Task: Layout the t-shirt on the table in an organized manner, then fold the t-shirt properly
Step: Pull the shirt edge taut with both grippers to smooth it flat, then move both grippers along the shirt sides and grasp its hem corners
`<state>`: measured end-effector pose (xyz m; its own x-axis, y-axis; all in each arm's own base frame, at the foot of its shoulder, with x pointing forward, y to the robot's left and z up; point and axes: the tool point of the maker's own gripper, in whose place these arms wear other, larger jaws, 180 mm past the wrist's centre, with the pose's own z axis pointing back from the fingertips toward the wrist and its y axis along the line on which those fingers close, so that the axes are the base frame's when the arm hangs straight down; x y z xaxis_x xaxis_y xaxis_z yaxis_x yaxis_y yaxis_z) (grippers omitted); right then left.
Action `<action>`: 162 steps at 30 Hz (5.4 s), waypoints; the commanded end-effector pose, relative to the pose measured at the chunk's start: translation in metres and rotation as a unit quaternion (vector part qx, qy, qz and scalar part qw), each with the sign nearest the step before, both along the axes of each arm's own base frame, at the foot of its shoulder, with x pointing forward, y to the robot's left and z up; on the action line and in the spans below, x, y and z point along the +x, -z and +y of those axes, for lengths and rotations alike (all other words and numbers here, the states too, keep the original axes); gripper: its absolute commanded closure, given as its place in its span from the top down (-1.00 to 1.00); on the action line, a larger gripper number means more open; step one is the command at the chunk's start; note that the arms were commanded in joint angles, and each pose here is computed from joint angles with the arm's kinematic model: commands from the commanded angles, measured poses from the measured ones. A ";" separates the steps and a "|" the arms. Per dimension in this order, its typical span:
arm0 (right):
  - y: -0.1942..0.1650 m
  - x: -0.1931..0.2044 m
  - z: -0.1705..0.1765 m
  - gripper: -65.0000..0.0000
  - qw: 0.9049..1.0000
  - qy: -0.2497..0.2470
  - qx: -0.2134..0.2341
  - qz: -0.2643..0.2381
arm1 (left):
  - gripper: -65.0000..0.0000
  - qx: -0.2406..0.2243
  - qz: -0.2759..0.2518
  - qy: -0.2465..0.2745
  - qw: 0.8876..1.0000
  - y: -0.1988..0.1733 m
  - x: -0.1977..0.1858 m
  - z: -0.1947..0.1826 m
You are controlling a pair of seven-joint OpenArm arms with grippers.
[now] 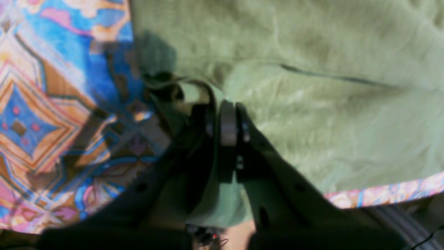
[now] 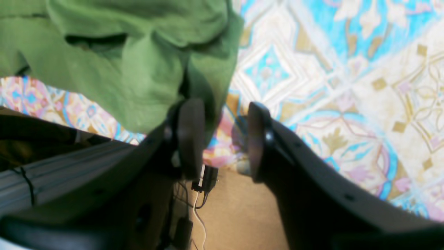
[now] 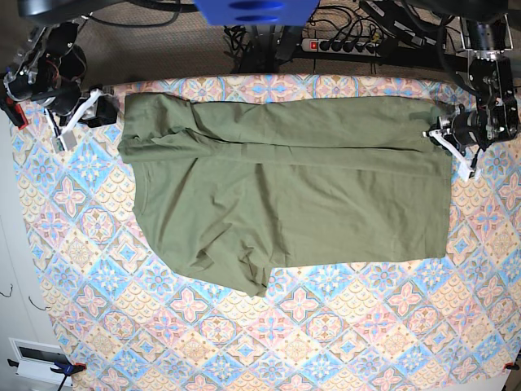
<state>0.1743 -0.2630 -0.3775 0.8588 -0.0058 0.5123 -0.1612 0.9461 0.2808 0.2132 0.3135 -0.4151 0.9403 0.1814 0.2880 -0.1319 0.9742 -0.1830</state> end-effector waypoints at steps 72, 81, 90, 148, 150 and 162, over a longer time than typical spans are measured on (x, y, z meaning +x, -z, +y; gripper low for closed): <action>-0.075 0.168 0.043 -0.36 0.984 -0.089 -0.016 -0.151 | 0.47 -0.021 -0.112 -0.087 0.990 -0.074 0.020 0.047; -0.067 0.195 0.012 -0.36 0.989 -0.056 -0.076 -0.113 | 0.46 -0.027 -0.193 -0.129 0.972 -0.099 0.069 0.047; -0.057 0.200 0.033 -0.36 0.988 -0.075 -0.084 -0.107 | 0.46 0.006 -0.223 -0.161 0.961 -0.106 0.119 0.035; -0.025 0.207 0.050 -0.36 0.984 -0.108 -0.117 -0.085 | -1.00 -0.001 -0.204 -0.225 0.953 0.006 0.194 0.035; -0.022 0.217 0.052 -0.36 0.985 -0.103 -0.102 -0.089 | -1.00 -0.001 -0.203 -0.223 0.953 0.006 0.193 0.035; -0.030 0.268 0.105 -0.35 0.976 -0.165 -0.069 -0.127 | -1.00 -0.006 -0.201 -0.204 0.958 0.004 0.191 0.017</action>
<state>0.4253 -0.1533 -0.3708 0.6923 0.3407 0.6361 -0.5103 0.8544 0.0979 0.4009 0.3328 -0.4243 0.5893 0.5218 0.6168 -0.4304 0.8489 -0.3069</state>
